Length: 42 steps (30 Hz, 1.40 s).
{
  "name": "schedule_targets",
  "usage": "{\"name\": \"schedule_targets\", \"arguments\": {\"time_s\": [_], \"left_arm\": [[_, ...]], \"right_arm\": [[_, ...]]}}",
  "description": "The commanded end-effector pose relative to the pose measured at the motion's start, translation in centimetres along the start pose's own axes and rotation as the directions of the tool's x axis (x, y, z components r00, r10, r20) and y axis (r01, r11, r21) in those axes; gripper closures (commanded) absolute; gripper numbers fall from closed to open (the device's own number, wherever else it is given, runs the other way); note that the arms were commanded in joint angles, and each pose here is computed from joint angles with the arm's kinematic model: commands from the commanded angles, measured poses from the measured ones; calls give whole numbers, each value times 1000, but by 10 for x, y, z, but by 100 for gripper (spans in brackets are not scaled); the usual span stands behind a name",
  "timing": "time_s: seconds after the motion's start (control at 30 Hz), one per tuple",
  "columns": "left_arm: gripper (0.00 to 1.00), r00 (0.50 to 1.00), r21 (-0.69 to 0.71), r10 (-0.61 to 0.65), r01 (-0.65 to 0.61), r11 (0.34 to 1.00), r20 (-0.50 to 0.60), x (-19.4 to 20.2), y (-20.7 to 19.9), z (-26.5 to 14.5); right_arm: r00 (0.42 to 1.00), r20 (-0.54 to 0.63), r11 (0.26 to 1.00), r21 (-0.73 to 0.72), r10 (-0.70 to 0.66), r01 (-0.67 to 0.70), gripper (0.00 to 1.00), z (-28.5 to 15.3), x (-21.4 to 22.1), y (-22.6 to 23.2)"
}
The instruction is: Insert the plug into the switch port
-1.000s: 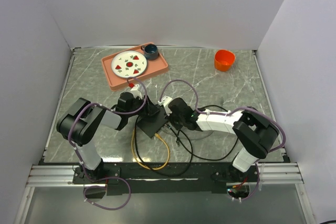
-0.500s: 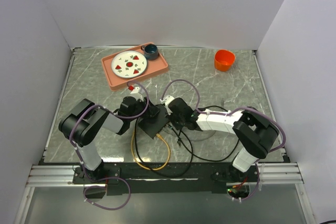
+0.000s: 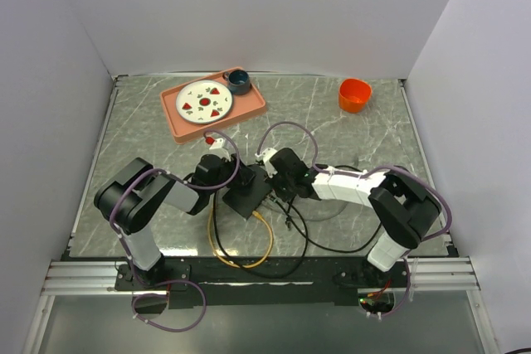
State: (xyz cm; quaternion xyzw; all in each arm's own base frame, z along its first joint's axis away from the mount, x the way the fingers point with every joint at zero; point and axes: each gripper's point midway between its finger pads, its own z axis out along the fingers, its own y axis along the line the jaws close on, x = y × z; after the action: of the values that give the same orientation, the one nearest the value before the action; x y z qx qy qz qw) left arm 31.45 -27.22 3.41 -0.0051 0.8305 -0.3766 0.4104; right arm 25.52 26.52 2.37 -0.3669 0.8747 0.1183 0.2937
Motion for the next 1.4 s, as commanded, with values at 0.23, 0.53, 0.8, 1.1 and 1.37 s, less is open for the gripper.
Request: {"name": "schedule_targets", "arguments": {"time_s": [0.23,0.53,0.8,1.1,1.37], "left_arm": [[58,846,322,40,158,933,-531,129,-123,-50],[57,845,341,37,175,924,-534,141,-140,-50],[37,899,166,41,36,986,-436,114,-109,-39],[9,947,-30,-36,27,999,-320,59,-60,-37],[1,969,-207,-88,40,978,-232,17,-17,-43]], "right_arm": [[716,697,986,-141,37,85,100,-66,-231,20],[696,717,984,-150,38,101,100,-73,-247,20],[730,683,988,-134,35,78,100,-65,-224,15],[800,600,992,-98,-4,79,75,-46,-192,9],[860,511,994,-85,-11,64,45,-37,-161,6]]}}
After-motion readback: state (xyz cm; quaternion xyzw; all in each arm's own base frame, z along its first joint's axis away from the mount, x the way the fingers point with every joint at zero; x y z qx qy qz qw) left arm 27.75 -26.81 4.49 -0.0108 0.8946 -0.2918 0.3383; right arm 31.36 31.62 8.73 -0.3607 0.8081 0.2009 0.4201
